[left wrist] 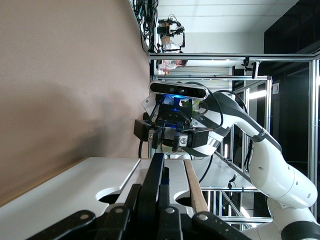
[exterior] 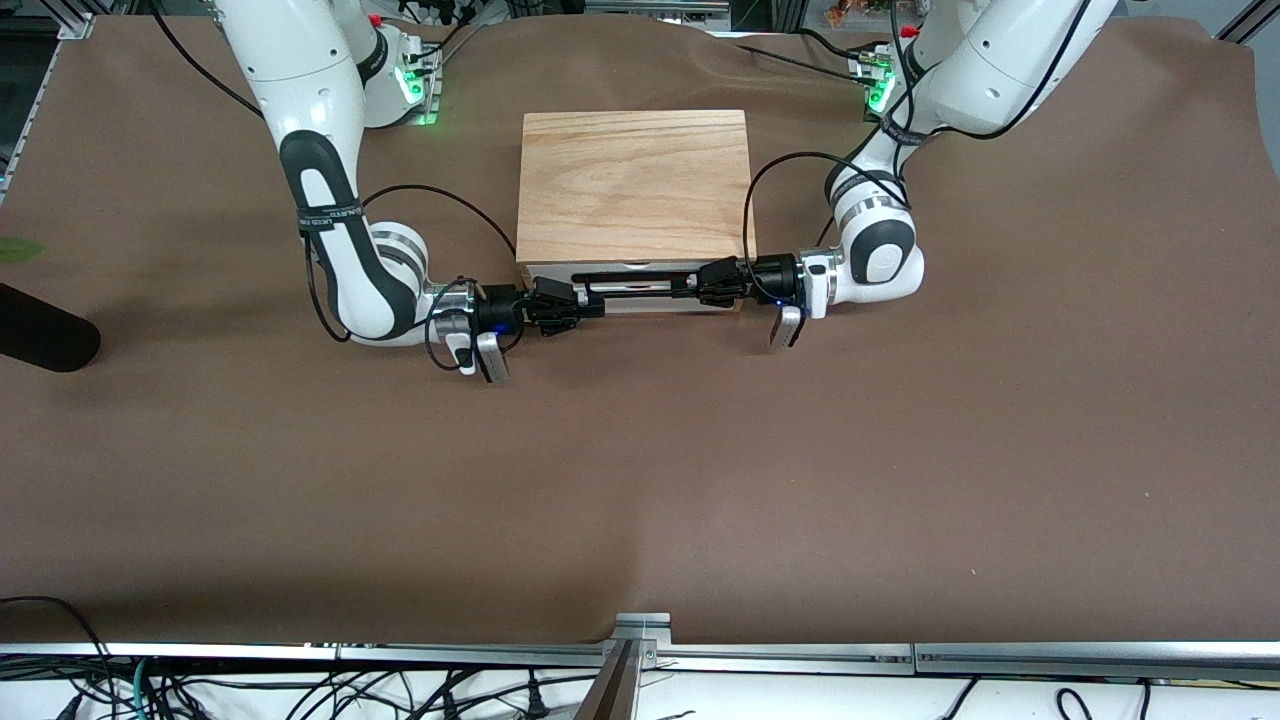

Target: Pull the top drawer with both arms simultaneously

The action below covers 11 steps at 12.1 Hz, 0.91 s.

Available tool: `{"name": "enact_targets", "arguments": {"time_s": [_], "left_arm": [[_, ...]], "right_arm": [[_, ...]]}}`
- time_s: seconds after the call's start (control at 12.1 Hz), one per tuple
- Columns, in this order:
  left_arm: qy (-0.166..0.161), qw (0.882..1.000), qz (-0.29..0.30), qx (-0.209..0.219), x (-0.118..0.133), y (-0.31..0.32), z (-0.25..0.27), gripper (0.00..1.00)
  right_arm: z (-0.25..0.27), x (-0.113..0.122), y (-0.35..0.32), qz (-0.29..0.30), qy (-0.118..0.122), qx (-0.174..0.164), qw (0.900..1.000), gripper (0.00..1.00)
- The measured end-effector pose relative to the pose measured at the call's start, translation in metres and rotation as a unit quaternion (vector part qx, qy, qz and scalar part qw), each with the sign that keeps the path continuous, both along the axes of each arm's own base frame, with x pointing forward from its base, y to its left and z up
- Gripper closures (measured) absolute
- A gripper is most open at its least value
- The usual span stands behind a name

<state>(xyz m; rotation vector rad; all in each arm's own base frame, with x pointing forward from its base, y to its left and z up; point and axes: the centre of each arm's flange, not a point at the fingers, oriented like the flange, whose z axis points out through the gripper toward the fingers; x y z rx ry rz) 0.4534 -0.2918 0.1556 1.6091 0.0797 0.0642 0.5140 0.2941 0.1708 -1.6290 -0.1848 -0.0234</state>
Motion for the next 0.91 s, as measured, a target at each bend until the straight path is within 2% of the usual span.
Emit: {"name": "enact_targets", "arguments": {"time_s": [0.5, 0.58, 0.74, 0.91], "left_arm": [[0.001, 1.0, 0.0, 0.0, 0.0, 0.0, 0.0, 0.82], [0.001, 1.0, 0.0, 0.0, 0.0, 0.0, 0.0, 0.82], [0.001, 1.0, 0.0, 0.0, 0.0, 0.0, 0.0, 0.82], [0.001, 1.0, 0.0, 0.0, 0.0, 0.0, 0.0, 0.82]], "right_arm": [[-0.004, -0.007, -0.002, -0.002, 0.009, -0.001, 1.0, 0.7], [-0.007, -0.012, -0.001, 0.002, 0.013, -0.003, 1.0, 0.65], [-0.015, -0.024, 0.001, 0.007, 0.025, -0.005, 1.0, 0.66], [-0.016, -0.025, 0.001, 0.007, 0.026, -0.005, 1.0, 0.66]]}}
